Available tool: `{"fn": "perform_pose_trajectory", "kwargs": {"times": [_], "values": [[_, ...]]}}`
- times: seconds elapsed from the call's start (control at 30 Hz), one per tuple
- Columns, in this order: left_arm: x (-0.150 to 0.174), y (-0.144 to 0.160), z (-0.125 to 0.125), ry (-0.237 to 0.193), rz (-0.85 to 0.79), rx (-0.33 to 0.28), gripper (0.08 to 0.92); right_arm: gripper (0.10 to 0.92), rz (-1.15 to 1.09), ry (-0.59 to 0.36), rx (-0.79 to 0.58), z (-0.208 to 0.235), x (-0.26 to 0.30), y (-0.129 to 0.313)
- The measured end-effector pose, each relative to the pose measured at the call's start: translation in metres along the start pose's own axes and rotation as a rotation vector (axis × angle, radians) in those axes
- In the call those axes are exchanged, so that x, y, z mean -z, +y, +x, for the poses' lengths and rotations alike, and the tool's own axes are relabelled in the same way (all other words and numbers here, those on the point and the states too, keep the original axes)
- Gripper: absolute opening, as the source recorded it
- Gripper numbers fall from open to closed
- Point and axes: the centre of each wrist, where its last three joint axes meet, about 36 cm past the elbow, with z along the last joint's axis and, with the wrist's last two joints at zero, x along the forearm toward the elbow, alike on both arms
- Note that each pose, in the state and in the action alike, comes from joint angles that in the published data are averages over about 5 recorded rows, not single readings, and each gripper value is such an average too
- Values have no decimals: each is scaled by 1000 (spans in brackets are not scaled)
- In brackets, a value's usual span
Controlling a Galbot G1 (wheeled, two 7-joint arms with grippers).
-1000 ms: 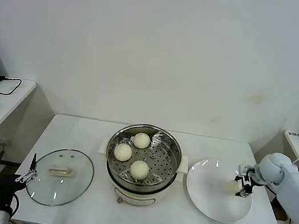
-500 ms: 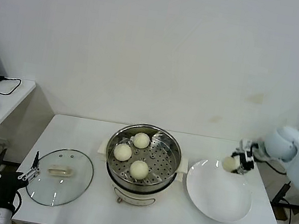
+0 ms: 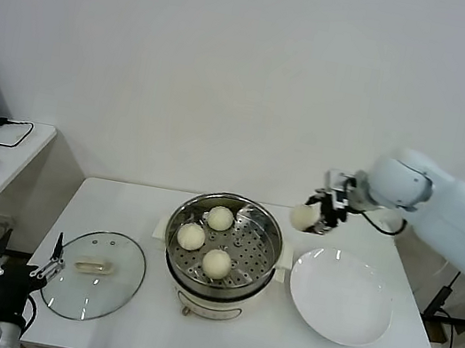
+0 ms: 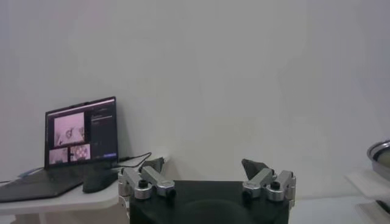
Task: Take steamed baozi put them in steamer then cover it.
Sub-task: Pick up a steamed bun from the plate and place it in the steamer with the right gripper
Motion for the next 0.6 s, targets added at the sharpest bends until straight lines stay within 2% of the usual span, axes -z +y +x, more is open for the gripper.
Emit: {"fn": "perform_pose_trajectory", "kwargs": {"times": [0.3,0.6], "values": [[1,2,0,-4,-6,6,823,619,-51,-27,34,-34,45,12],[2,7,1,-3,-14,18,823,619,-93,-3,57,-72,57,21]]}}
